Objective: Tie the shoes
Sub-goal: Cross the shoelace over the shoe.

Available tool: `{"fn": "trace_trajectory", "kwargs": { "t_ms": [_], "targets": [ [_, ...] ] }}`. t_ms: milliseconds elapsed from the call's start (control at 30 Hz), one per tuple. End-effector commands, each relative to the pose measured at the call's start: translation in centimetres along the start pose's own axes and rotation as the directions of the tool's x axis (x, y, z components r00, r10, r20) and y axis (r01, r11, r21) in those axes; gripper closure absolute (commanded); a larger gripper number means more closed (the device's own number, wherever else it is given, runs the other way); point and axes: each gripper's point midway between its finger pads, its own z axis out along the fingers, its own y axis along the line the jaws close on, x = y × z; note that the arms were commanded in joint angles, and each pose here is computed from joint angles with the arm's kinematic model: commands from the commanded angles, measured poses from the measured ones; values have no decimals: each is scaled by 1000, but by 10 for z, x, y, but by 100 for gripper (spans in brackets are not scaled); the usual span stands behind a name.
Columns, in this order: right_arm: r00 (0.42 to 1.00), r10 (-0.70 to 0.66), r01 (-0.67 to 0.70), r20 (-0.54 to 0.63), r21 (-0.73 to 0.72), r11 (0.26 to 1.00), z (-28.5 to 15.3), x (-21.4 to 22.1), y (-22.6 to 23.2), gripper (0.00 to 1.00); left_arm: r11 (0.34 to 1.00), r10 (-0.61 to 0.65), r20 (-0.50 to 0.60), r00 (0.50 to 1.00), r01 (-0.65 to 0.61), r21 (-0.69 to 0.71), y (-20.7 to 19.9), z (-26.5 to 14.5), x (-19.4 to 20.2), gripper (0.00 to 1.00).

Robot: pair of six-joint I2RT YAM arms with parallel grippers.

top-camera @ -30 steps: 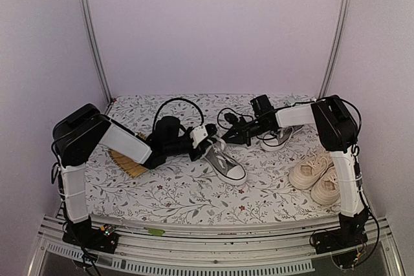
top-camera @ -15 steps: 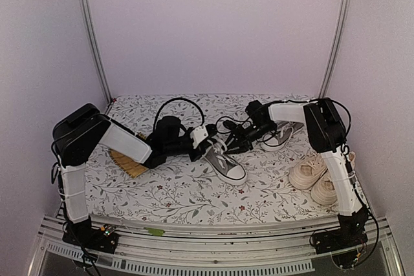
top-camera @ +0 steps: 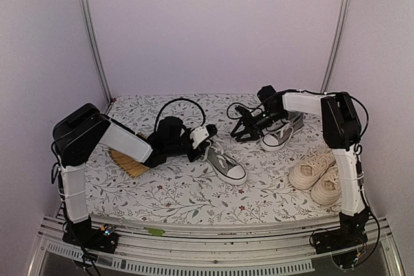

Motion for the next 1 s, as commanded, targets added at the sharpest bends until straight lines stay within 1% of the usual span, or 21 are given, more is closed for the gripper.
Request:
{"fn": "trace_trajectory", "kwargs": {
  "t_ms": [0, 100, 167, 267, 333, 400, 500, 567, 633, 667, 967],
  "targets": [
    [986, -128, 122, 105, 65, 990, -31, -14, 35, 52, 997, -19, -20, 1000, 18, -71, 17, -2, -11, 100],
    [966, -214, 203, 147, 82, 976, -34, -5, 49, 63, 995, -40, -31, 999, 37, -90, 20, -4, -9, 100],
    [955, -243, 237, 168, 59, 970, -24, 12, 57, 70, 995, -51, -34, 998, 47, -93, 20, -5, -7, 100],
    [945, -261, 266, 196, 0, 964, -3, 20, 77, 73, 994, -49, -38, 998, 45, -102, 19, -6, -6, 100],
    [937, -278, 281, 212, 17, 960, 7, 15, 82, 75, 994, -46, -36, 998, 42, -100, 19, -5, -7, 100],
    [934, -274, 271, 228, 44, 961, 12, 10, 76, 77, 994, -45, -37, 998, 41, -100, 19, -5, -6, 100],
    [940, -245, 230, 236, 91, 969, 19, 7, 58, 78, 994, -44, -38, 998, 40, -100, 19, -5, -6, 100],
    [944, -232, 211, 235, 113, 971, 24, 6, 48, 76, 995, -37, -40, 999, 33, -95, 17, -5, -5, 100],
    [945, -232, 211, 232, 110, 971, 29, 6, 45, 71, 995, -36, -43, 998, 31, -100, 18, -5, -5, 100],
    [947, -228, 209, 227, 108, 972, 32, 6, 43, 71, 995, -34, -43, 998, 30, -99, 18, -5, -5, 100],
    [966, -200, 186, 165, 97, 978, 50, 18, 29, 71, 994, -39, -41, 998, 35, -101, 19, -4, -6, 100]
  ]
}}
